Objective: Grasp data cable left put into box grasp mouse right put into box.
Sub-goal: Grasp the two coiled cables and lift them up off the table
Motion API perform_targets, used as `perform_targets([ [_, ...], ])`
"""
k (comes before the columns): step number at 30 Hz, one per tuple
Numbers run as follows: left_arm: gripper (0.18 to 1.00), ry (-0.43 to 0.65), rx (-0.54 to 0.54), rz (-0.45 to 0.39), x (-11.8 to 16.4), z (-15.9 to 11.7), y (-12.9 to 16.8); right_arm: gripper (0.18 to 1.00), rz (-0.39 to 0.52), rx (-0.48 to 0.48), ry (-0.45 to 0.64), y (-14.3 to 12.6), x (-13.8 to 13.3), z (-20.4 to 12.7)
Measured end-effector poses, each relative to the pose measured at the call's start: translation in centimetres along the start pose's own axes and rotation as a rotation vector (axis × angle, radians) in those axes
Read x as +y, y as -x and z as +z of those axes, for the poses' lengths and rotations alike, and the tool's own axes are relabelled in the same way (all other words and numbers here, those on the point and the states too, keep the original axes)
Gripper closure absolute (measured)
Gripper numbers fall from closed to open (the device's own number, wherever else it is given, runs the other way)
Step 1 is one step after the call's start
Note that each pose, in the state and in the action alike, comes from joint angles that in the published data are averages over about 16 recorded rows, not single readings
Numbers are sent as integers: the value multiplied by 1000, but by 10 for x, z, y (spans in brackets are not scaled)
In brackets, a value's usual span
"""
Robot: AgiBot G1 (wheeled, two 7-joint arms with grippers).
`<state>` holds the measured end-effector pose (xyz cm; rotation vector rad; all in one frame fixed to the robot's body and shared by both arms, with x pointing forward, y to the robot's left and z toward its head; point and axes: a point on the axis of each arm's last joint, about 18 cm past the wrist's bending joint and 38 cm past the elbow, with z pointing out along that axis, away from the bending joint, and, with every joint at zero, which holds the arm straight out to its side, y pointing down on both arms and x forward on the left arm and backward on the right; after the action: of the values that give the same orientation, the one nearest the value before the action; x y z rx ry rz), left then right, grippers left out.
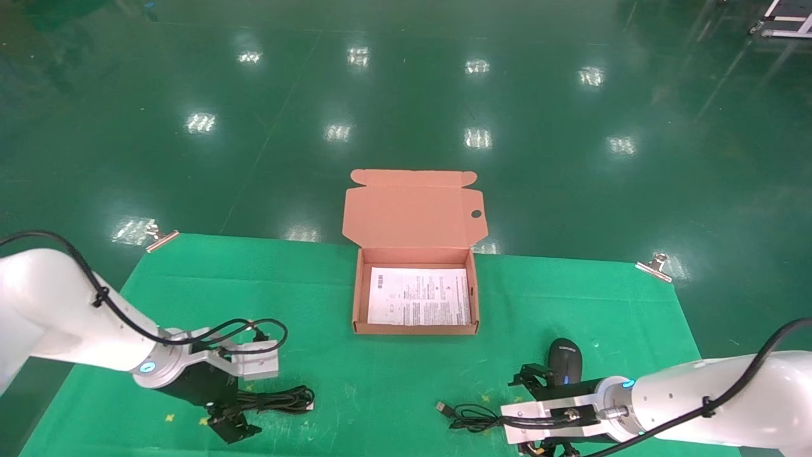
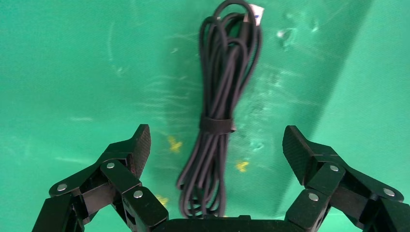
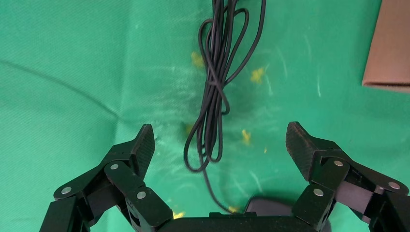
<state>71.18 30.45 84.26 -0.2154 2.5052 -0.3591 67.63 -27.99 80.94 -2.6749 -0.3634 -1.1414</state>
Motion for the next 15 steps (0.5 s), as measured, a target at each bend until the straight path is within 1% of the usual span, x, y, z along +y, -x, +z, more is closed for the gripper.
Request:
perform_targets([
  [7, 184, 17, -16, 8, 4, 2, 5, 180, -12, 4, -5, -1, -3, 10],
  [15, 201, 23, -22, 9, 7, 2, 6, 194, -14, 8, -4, -1, -3, 13],
])
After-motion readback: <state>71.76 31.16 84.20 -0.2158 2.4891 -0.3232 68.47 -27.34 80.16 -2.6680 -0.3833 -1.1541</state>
